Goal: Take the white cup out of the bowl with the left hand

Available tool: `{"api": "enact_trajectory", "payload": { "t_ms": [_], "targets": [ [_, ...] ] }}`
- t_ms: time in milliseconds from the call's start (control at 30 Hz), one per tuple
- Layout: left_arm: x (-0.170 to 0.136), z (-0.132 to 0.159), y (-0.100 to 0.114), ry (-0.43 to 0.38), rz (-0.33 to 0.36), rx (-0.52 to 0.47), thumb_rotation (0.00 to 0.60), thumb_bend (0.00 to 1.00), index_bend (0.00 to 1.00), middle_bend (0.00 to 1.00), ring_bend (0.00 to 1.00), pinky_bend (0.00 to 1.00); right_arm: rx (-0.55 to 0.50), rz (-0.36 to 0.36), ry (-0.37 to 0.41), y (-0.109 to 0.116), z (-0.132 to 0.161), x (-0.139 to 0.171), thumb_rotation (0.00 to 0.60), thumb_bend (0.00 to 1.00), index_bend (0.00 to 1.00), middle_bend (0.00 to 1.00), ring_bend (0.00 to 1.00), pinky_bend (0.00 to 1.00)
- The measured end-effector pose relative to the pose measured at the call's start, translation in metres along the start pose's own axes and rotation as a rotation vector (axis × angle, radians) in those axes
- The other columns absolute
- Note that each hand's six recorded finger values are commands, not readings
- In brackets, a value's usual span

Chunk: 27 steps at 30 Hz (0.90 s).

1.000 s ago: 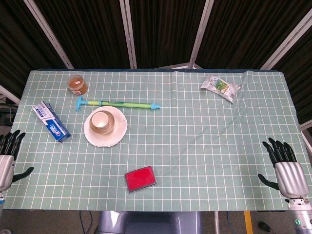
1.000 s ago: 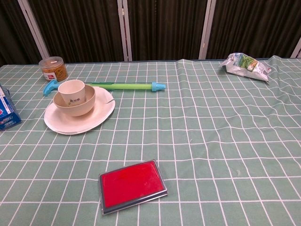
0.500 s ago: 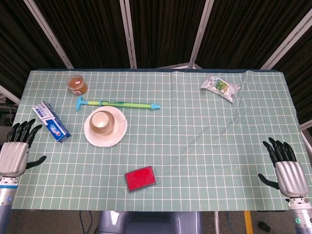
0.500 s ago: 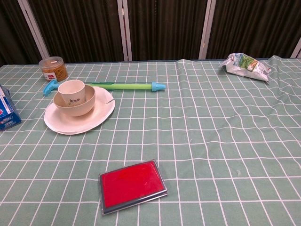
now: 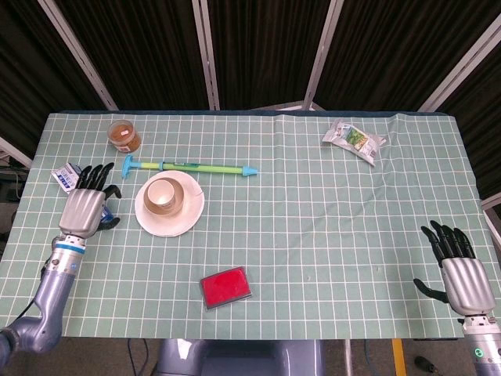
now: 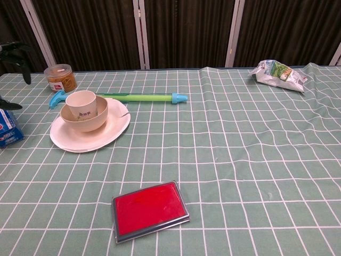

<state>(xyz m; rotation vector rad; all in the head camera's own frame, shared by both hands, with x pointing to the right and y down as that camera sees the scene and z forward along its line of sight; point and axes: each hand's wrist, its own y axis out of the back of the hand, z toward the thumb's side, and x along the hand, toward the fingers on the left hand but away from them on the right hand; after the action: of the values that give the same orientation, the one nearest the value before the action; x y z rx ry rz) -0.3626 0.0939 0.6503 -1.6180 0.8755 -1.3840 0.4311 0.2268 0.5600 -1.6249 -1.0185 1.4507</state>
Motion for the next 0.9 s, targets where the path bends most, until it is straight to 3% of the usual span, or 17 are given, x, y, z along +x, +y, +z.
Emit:
{"api": "enact_trajectory", "payload": {
  "t_ms": [633, 900],
  "targets": [
    [0.043, 0.066, -0.034, -0.06, -0.07, 0.034, 0.6, 0.25, 0.51, 0.0, 0.0, 0.0, -0.039, -0.013, -0.017, 0.007, -0.01, -0.001, 0.6, 0.09, 0.06, 0.0, 0.0, 0.0],
    [0.053, 0.068, -0.038, -0.042, -0.076, 0.058, 0.6, 0.27, 0.53, 0.0, 0.0, 0.0, -0.05, -0.012, -0.02, 0.008, -0.011, -0.002, 0.6, 0.09, 0.06, 0.0, 0.0, 0.0]
  ]
}}
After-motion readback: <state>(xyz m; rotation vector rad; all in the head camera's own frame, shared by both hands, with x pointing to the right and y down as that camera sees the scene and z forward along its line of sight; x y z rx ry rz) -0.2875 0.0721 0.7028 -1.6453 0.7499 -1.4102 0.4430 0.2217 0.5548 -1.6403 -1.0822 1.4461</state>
